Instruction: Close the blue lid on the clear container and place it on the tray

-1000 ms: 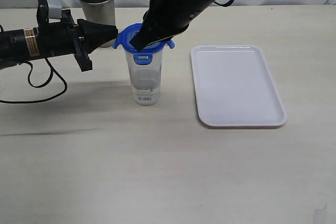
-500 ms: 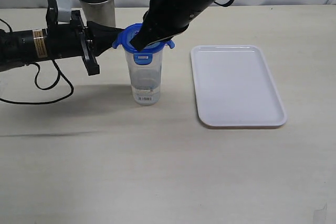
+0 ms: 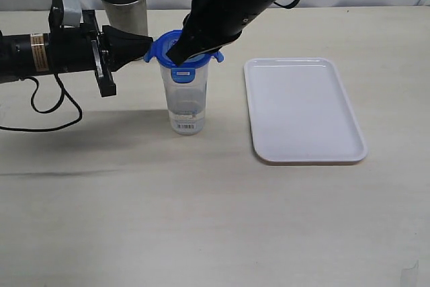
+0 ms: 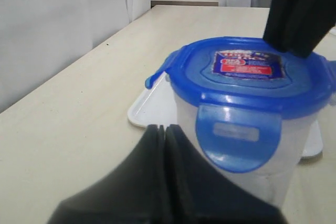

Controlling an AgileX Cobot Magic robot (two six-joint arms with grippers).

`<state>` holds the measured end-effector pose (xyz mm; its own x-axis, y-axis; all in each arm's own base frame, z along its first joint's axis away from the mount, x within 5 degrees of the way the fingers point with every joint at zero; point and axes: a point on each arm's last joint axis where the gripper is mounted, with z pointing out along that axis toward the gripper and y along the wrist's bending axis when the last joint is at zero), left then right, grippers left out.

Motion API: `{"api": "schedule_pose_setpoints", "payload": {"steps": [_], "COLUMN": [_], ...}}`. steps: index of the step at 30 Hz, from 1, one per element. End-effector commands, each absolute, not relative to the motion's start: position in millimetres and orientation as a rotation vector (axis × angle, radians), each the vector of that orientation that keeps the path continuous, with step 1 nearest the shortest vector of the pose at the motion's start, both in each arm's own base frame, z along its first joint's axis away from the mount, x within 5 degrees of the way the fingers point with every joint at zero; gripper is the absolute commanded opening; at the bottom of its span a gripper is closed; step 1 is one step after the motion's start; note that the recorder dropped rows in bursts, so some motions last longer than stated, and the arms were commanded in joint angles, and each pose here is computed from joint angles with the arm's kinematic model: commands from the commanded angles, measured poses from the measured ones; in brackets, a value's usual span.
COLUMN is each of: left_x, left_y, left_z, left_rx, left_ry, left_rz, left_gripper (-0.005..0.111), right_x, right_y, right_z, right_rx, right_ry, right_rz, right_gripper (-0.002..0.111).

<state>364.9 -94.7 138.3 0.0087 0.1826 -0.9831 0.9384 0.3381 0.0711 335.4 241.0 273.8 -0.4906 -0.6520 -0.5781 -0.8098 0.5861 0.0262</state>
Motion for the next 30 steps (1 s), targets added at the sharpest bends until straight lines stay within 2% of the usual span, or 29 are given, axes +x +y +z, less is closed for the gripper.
{"api": "schedule_pose_setpoints", "payload": {"steps": [1,30], "left_x": [364.9,362.6], "left_y": [-94.6,-95.1], "left_z": [142.4,141.4], "left_rx": [1.085,1.097], "left_ry": [1.449,1.471], "left_rz": [-0.841,-0.872], "left_gripper": [0.0,0.0], "right_x": [335.3,337.3], "right_y": [240.7,241.4], "right_z": [273.3,274.5], "right_rx": [-1.166,-1.154], "right_ry": [2.291,2.268], "right_rz": [0.394,0.388], "right_gripper": [0.005,0.005]}}
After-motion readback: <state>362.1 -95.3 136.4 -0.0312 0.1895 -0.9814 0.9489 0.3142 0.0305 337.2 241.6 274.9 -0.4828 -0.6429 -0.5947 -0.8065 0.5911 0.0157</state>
